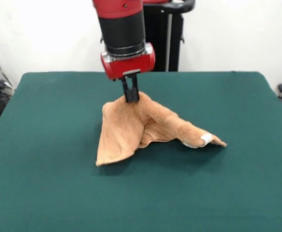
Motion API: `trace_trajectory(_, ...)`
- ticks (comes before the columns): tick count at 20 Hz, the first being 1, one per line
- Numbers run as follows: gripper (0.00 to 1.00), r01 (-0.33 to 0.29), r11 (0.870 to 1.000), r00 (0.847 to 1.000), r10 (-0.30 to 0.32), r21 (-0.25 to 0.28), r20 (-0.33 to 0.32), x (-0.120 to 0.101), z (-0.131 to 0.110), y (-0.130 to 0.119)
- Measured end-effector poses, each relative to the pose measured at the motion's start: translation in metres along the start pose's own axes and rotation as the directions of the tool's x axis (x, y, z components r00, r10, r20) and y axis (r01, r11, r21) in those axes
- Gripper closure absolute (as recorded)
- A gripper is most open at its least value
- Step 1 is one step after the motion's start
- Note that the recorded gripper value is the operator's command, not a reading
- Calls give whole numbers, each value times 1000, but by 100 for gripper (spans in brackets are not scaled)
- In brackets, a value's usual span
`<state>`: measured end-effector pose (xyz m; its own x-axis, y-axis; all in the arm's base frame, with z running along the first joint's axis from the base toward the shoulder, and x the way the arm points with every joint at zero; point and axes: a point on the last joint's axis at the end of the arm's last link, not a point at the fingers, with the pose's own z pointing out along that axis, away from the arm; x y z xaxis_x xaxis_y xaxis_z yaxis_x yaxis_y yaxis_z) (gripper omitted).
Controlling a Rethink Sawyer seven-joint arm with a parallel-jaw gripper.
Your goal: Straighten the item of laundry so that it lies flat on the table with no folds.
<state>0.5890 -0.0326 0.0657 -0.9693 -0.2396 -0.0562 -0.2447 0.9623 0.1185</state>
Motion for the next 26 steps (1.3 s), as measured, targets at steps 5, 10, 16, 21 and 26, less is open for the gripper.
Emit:
trace_trajectory(5,100,3,1000,1000,-4,-14,-18,14,2,16)
trace_trajectory(10,100,6,1000,1000,-7,-20,-22,21,6,27)
trace_trajectory(16,100,5,1000,1000,-6,-24,-21,23,6,37)
trace_trajectory(21,100,4,1000,1000,-4,-28,-22,23,4,43)
trace_trajectory(26,100,-7,999,1000,7,-35,-25,24,4,45)
